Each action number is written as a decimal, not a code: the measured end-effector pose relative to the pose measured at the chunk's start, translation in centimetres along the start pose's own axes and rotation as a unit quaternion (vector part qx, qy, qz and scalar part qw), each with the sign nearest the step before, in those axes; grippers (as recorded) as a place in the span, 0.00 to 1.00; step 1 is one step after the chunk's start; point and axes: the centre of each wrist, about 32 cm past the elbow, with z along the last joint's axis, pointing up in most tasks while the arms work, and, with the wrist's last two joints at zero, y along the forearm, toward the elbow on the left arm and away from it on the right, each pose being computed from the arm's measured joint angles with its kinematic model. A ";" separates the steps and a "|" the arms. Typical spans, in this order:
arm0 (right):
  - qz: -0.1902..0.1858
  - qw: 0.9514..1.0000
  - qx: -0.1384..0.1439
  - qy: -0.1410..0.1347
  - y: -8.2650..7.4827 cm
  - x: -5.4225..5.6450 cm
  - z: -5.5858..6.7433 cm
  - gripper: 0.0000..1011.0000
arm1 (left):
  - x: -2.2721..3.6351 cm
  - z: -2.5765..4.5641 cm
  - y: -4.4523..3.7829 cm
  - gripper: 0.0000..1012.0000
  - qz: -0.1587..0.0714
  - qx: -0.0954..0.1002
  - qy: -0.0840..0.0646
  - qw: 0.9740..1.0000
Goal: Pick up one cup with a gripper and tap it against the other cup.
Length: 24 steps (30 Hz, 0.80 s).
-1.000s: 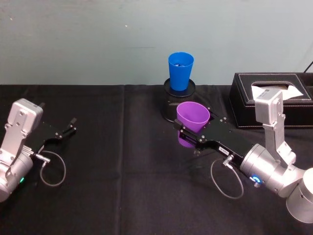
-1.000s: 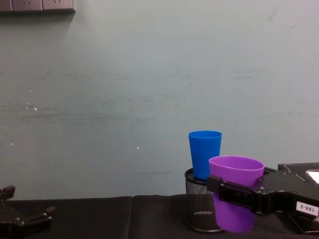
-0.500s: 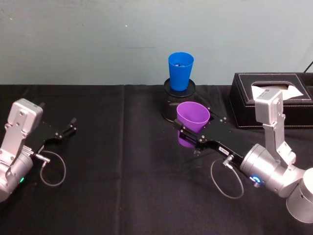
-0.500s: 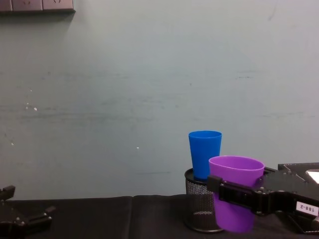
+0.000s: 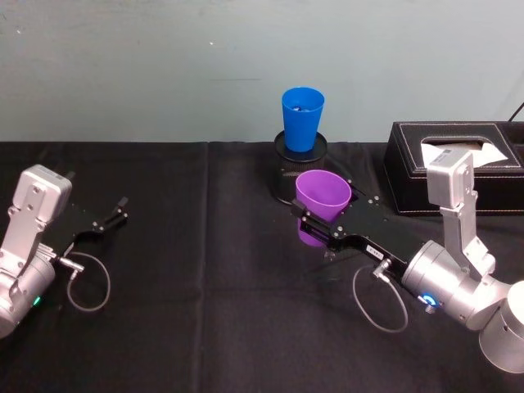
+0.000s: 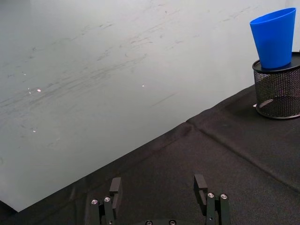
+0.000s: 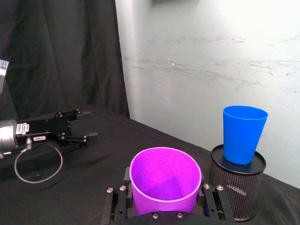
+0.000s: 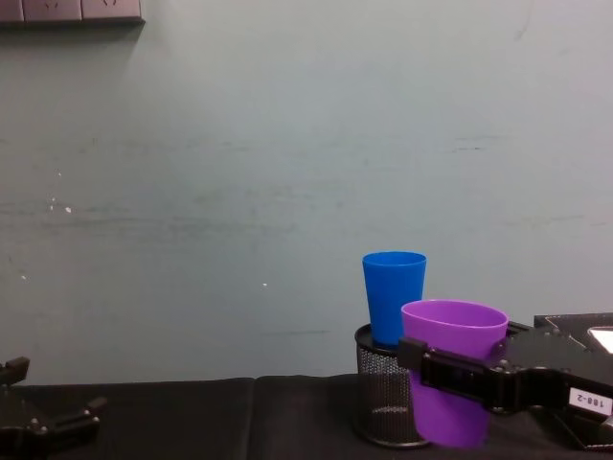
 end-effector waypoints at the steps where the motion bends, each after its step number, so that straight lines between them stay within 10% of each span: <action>1: 0.000 1.000 0.000 0.000 0.0 0.0 0.0 0.72 | 0.00 0.00 0.00 0.99 0.000 0.000 0.000 1.000; 24: 0.000 1.000 0.000 0.000 0.0 0.0 0.0 0.72 | 0.00 0.00 0.00 0.99 0.000 0.000 0.000 1.000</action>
